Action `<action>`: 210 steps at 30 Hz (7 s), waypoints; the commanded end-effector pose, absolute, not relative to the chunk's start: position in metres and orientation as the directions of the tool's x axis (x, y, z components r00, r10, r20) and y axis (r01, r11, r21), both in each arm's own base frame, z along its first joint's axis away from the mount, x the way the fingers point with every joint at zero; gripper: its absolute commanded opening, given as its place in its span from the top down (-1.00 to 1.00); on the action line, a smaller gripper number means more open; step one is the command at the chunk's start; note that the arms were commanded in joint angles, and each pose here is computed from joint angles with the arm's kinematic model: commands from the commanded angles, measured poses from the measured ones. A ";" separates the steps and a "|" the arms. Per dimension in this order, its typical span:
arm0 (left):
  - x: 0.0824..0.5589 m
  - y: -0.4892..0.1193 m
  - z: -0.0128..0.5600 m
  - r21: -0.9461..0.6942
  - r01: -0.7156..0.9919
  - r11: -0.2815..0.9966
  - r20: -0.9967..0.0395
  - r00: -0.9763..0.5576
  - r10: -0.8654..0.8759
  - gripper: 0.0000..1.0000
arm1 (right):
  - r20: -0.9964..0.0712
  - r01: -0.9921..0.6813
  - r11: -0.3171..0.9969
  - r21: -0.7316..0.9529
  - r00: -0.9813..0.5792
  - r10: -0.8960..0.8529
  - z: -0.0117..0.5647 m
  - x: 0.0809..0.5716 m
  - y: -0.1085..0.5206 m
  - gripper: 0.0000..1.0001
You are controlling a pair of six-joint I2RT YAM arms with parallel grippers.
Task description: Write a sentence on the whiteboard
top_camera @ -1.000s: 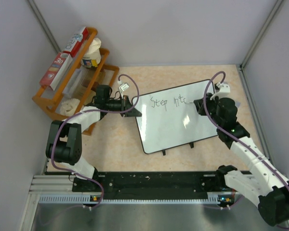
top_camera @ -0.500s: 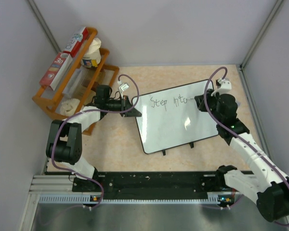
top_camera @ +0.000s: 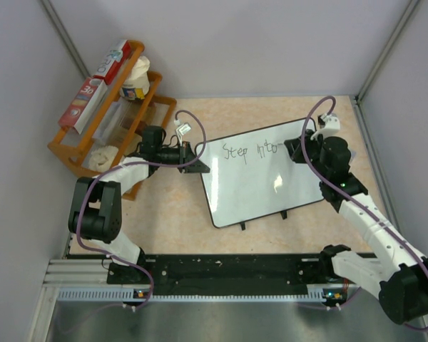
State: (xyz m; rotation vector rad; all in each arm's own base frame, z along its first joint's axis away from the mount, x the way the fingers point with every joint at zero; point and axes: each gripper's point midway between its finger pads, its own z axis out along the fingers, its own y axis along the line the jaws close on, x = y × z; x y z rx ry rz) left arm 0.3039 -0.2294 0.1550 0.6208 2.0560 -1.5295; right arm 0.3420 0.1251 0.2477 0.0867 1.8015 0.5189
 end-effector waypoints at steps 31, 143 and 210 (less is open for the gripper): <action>0.313 -0.228 0.114 -0.584 0.725 0.366 -0.736 -0.663 0.139 1.00 | -0.926 -0.465 0.810 0.358 -0.286 0.245 0.265 0.267 0.187 1.00; 0.313 -0.227 0.110 -0.587 0.718 0.373 -0.727 -0.671 0.146 1.00 | -0.915 -0.482 0.813 0.326 -0.378 0.143 0.201 0.257 0.249 1.00; 0.313 -0.227 0.111 -0.584 0.720 0.374 -0.729 -0.668 0.148 1.00 | -0.912 -0.431 0.830 0.354 -0.355 0.205 0.223 0.272 0.234 1.00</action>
